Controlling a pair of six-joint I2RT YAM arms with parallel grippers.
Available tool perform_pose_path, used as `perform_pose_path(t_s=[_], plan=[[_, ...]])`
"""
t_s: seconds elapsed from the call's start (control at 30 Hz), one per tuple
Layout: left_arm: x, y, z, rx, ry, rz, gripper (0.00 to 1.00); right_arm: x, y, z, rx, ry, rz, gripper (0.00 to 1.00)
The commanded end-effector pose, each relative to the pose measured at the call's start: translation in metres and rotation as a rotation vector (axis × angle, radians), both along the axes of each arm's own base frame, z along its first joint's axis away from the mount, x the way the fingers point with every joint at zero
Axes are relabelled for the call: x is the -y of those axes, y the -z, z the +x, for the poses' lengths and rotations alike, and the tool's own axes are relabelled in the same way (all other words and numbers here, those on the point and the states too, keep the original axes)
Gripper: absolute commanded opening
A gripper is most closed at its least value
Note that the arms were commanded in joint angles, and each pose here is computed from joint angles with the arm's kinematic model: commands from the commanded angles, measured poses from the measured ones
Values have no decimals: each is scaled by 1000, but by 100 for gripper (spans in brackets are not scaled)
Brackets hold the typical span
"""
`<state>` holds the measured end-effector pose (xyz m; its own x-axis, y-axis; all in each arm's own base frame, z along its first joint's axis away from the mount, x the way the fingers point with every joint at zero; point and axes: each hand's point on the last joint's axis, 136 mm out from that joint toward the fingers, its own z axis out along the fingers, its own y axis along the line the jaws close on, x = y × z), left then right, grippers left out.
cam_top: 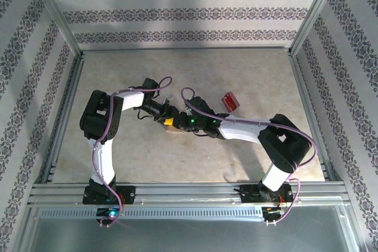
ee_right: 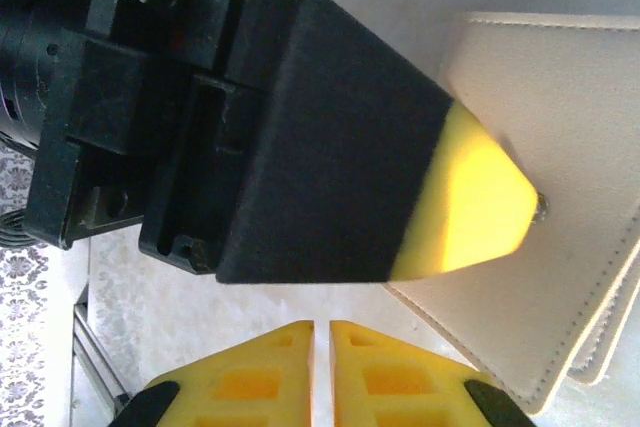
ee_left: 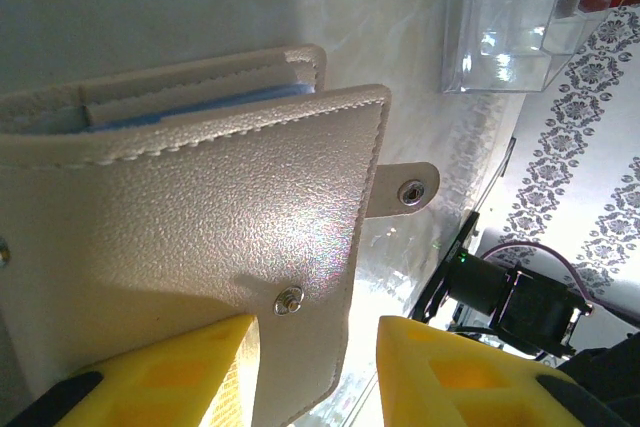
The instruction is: Put the credit cards into the card holder
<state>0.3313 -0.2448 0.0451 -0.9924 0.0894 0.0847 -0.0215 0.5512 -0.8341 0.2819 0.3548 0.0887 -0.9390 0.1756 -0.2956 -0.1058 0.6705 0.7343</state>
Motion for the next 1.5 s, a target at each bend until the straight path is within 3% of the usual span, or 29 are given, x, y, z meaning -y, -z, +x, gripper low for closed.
perform_pose_path(t_s=[0.0,0.43,0.57,0.73,0.93,1.17,1.3,1.47], plan=[[2,34,-14,-48,25,87,36,-4,19,1,-22,-10,-20,10],[0,24,-8,-5,26,104,38,32,85,6,-138,58,-81,5],[-8,-3,2,106,23,166,49,40,93,0,-152,69,-91,4],[-21,-29,6,214,-3,215,53,43,97,-2,-163,71,-93,4],[-38,-13,3,184,-49,243,54,44,95,-2,-160,73,-87,4],[-41,9,3,127,-48,247,50,46,96,-4,-158,78,-82,4],[-30,12,1,78,-51,167,46,49,96,-6,-156,84,-83,4],[-28,25,-3,27,-52,159,34,50,94,-6,-155,86,-79,4]])
